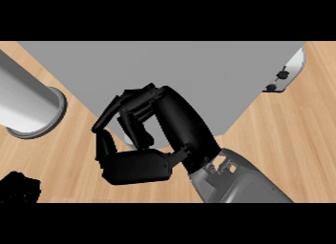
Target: Pick up the bottled water, place it into the cabinet and close the cabinet
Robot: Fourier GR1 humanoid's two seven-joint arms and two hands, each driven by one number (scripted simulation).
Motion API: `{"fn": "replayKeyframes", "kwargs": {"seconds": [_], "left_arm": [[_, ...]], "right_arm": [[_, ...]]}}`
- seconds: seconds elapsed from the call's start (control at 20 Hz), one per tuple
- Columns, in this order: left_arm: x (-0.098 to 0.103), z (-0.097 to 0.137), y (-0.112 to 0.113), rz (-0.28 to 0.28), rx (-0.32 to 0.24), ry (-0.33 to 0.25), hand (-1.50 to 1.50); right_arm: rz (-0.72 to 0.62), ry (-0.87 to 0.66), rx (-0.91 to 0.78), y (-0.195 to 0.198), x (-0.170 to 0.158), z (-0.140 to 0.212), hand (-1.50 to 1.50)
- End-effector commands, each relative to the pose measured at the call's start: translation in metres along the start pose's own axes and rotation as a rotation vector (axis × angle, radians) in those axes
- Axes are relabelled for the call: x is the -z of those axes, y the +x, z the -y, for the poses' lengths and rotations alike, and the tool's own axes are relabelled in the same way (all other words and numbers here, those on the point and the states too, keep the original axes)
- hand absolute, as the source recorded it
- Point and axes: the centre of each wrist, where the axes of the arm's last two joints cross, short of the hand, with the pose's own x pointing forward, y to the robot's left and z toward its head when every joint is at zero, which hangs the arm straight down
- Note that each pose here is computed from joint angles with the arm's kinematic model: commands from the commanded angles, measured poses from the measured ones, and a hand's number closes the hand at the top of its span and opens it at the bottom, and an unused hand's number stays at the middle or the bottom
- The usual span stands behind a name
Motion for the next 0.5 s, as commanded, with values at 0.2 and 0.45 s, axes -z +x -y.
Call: {"fn": "replayKeyframes", "kwargs": {"seconds": [0.2, 0.45], "left_arm": [[-0.002, -0.022, 0.007, 0.011, 0.001, 0.005, 1.50], [0.003, -0.012, 0.019, 0.021, 0.004, -0.014, 1.50]], "right_arm": [[-0.066, -0.024, 0.042, -0.034, 0.059, 0.077, 1.50], [-0.093, -0.050, 0.019, -0.050, 0.071, 0.103, 1.50]]}}
